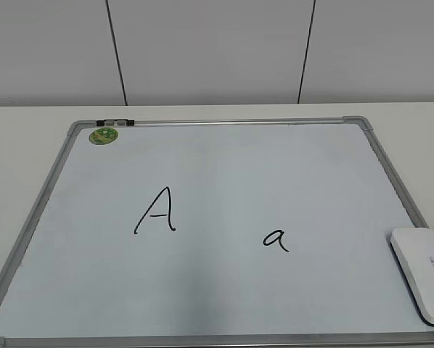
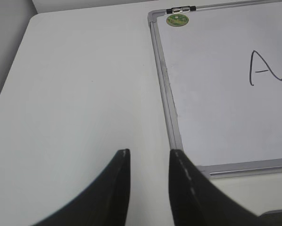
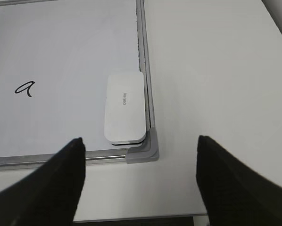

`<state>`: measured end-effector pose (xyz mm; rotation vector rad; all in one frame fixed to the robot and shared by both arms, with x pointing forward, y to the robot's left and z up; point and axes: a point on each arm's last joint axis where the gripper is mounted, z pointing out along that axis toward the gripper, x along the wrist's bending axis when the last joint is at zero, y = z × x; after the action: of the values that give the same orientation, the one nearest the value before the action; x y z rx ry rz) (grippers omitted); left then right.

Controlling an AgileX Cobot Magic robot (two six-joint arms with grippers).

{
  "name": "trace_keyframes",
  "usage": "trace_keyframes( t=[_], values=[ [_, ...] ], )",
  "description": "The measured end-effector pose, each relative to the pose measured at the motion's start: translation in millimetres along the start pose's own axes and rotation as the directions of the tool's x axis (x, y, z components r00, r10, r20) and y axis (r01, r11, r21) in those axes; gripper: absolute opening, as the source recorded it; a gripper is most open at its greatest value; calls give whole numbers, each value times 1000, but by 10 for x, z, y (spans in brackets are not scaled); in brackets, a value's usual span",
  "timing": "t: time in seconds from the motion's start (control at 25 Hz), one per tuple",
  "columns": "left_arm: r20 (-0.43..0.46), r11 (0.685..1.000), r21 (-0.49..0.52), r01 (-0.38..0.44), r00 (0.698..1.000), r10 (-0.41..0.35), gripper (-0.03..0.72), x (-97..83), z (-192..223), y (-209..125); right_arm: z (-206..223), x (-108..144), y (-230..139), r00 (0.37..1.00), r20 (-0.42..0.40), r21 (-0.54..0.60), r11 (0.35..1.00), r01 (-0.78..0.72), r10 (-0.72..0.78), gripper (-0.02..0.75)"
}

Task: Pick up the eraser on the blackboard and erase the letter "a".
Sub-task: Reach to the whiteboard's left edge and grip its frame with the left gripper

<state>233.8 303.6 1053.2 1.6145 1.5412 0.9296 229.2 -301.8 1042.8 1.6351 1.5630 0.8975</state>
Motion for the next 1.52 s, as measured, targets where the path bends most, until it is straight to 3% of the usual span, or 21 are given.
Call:
trace_keyframes(
  t=[0.24, 0.4, 0.6, 0.88, 1.08, 1.36, 1.52],
  values=[
    [13, 994, 105, 4, 1000, -5, 211, -7, 105, 315, 0, 0, 0, 1000, 0, 0, 1000, 0, 0, 545],
    [15, 972, 234, 0, 1000, -4, 220, -7, 333, 582, 0, 0, 0, 1000, 0, 0, 1000, 0, 0, 545],
    [35, 947, 321, -6, 999, -6, 228, -30, 668, 918, 0, 0, 0, 1000, 0, 0, 1000, 0, 0, 545],
    [68, 861, 508, 33, 995, -79, 242, -107, 1340, 1184, 0, 0, 0, 1000, 0, 0, 1000, 0, 0, 545],
    [70, 807, 589, 46, 992, -107, 244, -141, 1796, 1305, 0, 0, 0, 1000, 0, 0, 1000, 0, 0, 545],
    [67, 758, 650, 60, 989, -136, 244, -175, 2303, 1375, 0, 0, 0, 1000, 0, 0, 1000, 0, 0, 545],
    [64, 747, 662, 61, 988, -138, 244, -190, 2573, 1399, 0, 0, 0, 1000, 0, 0, 1000, 0, 0, 545]
  ],
)
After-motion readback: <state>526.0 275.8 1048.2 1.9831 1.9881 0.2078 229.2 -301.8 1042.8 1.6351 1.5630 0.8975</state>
